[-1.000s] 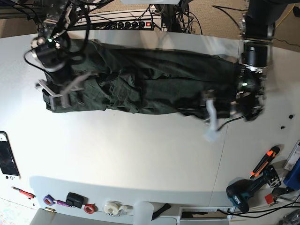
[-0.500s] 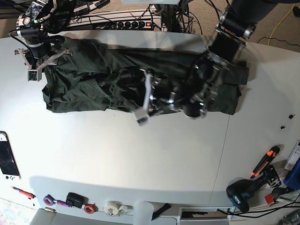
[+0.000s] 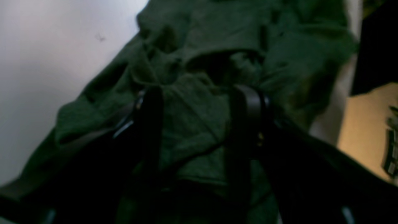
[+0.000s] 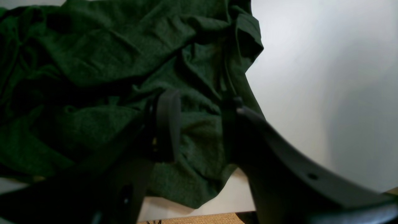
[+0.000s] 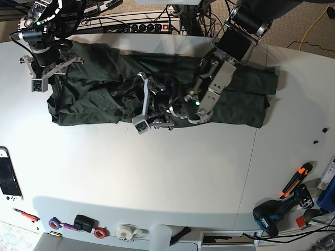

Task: Layout the t-shirt on the table in an organized manner, then fold the t-shirt properly
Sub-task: 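Press the left gripper onto the folded shirt's middle and grasp fabric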

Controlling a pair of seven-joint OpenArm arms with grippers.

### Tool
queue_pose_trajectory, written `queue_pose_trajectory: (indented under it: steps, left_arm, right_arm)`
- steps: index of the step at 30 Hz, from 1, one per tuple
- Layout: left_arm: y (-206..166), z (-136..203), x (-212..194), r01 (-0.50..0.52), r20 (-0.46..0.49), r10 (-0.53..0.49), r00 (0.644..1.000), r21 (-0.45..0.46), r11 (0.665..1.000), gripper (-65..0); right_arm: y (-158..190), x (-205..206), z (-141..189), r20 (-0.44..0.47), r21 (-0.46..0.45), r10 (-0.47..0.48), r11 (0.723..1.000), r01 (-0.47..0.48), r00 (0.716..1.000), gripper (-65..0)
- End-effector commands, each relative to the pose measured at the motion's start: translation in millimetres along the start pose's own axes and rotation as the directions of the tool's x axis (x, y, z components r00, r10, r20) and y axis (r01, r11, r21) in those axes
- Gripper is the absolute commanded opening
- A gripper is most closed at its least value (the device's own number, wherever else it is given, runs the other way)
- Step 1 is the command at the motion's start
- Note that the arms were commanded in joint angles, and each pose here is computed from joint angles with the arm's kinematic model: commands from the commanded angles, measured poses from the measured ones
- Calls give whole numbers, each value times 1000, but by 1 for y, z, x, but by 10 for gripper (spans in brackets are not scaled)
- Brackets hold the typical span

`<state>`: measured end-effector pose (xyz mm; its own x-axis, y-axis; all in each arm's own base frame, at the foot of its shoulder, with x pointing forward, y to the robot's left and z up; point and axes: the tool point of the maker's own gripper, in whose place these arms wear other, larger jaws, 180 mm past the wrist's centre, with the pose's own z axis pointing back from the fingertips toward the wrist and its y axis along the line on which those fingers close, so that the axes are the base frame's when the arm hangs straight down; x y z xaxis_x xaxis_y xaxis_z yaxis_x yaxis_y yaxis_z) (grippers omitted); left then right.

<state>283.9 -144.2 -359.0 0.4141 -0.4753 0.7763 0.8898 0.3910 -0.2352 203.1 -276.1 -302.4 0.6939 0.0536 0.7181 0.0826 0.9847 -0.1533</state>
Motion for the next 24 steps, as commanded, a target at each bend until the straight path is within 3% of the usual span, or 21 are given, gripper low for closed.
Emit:
queue_pose_trajectory:
  steps: [1, 6, 11, 18, 20, 24]
  left_arm:
    - [-3, 1, 22, 30, 56, -30, 998, 1, 1000, -302]
    - [-17, -13, 11, 84, -9, -84, 996, 16, 996, -324]
    - [-25, -17, 14, 99, -3, -98, 995, 3, 995, -534]
    - [-24, -16, 14, 105, -5, -105, 994, 3, 994, -544]
    - [-24, -16, 14, 105, -6, -105, 995, 3, 995, -635]
    - [-23, -16, 16, 107, 0, -107, 994, 4, 994, -650]
  right_arm:
    - [-1, 11, 3, 44, -4, 12, 1000, -12, 999, -429]
    - [-1, 11, 3, 44, -4, 12, 1000, -12, 999, -429]
    - [-1, 11, 3, 44, -4, 12, 1000, -12, 999, -429]
    - [-1, 11, 3, 44, -4, 12, 1000, -12, 999, -429]
    - [-1, 11, 3, 44, -4, 12, 1000, -12, 999, -429]
    - [-1, 11, 3, 43, -4, 12, 1000, -12, 999, -429]
